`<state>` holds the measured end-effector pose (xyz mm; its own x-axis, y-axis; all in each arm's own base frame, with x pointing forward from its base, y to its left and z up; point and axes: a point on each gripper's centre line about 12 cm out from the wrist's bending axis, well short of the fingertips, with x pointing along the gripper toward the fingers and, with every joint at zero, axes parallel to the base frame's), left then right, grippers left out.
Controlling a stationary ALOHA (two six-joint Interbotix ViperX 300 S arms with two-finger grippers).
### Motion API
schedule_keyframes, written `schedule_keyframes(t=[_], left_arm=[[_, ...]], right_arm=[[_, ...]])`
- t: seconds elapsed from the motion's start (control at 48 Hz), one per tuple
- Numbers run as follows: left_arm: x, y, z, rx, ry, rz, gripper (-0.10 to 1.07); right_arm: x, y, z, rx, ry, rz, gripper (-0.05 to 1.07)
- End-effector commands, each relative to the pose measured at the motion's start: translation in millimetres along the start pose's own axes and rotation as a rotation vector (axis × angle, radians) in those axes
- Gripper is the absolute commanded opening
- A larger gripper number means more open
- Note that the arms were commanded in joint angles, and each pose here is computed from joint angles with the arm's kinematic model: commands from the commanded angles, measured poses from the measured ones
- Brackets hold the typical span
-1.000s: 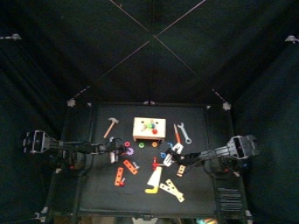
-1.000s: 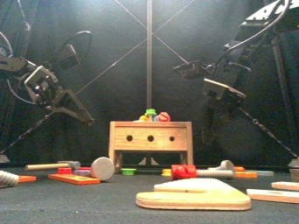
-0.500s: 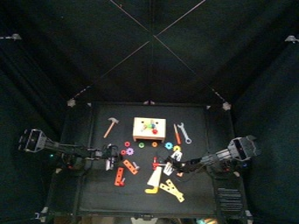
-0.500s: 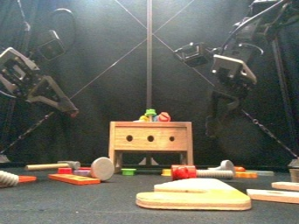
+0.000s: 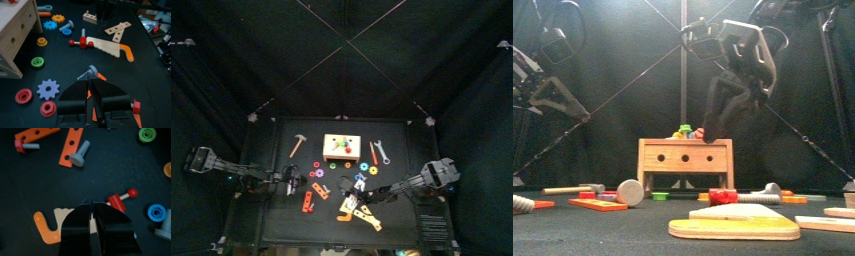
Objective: Grab nail
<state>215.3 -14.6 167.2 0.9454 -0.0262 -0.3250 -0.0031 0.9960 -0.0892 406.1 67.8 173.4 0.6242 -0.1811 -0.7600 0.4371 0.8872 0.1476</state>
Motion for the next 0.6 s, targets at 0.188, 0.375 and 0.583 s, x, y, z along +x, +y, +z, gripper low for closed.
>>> schedule_keyframes(t=[0.188, 0.375, 0.583], left_arm=[[-11.0, 6.4, 5.4, -0.006, -0.047, 0.021, 0.63], [-11.9, 12.9, 0.4, 0.014, -0.018, 0.044, 0.75], [-13.6, 14.3, -7.4, 0.009, 0.012, 0.048, 0.78]], right_arm=[[7.4, 14.1, 37.1, 0.054, -0.060, 0.025, 0.52], [29.3, 12.5, 48.0, 0.072, -0.058, -0.009, 0.68], [44.7, 6.5, 61.4, 0.104, -0.061, -0.068, 0.81]])
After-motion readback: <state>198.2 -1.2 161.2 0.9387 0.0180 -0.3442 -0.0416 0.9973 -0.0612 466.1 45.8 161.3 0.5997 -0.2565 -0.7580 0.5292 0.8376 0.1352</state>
